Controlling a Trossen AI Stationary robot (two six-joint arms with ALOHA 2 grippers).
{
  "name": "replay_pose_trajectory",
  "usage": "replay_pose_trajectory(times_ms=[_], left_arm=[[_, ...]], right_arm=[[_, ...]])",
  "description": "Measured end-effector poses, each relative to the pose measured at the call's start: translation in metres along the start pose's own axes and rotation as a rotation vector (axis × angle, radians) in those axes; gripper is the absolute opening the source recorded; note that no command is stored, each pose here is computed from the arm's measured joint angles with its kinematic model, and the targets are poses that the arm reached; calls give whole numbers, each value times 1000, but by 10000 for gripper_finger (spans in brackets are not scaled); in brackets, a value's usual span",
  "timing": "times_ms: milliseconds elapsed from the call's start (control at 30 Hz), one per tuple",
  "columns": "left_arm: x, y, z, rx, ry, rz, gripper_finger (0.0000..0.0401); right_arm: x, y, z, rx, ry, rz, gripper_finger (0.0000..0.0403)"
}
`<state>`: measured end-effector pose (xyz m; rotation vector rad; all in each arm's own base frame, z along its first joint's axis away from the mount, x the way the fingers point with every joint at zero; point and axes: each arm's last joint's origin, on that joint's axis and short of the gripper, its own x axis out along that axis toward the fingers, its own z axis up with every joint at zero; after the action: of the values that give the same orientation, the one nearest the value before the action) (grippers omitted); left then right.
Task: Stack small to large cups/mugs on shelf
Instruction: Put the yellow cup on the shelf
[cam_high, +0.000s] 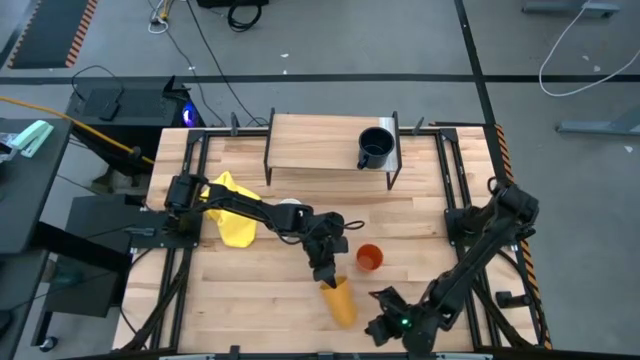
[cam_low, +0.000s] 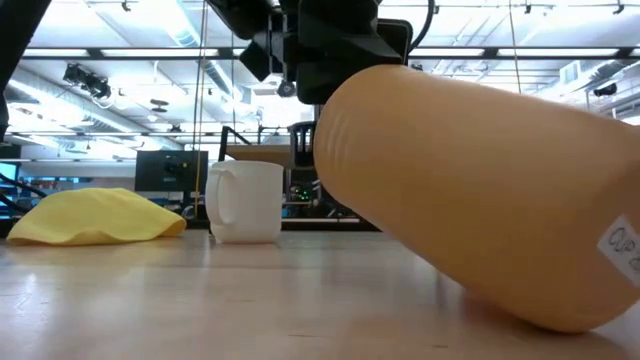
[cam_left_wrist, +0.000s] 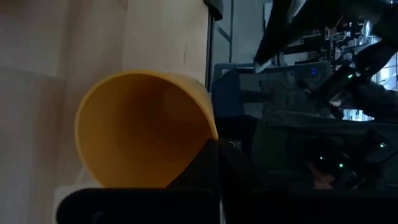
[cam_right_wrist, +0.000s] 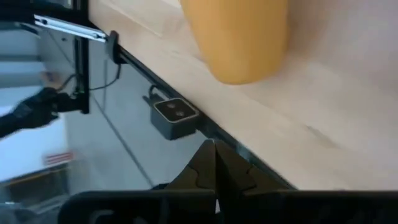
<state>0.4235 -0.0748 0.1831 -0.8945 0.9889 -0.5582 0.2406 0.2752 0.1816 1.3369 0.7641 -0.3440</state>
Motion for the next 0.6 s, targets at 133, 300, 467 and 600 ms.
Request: replay_pose_trajectory(times_ms=[133, 300, 467, 600], left_arm=[[-3, -4, 1, 8, -12, -1, 2], [-8, -16, 0, 33, -45, 8, 1], [-15, -28, 0, 64, -73, 8, 1], [-16, -33, -1, 78, -85, 10, 1]], right_arm=[[26, -2, 2, 55, -7, 43, 1], [40, -6, 6, 91, -53, 56, 0], [40, -10, 8, 116, -100, 28, 0], [49, -13, 16, 127, -128, 9, 0]])
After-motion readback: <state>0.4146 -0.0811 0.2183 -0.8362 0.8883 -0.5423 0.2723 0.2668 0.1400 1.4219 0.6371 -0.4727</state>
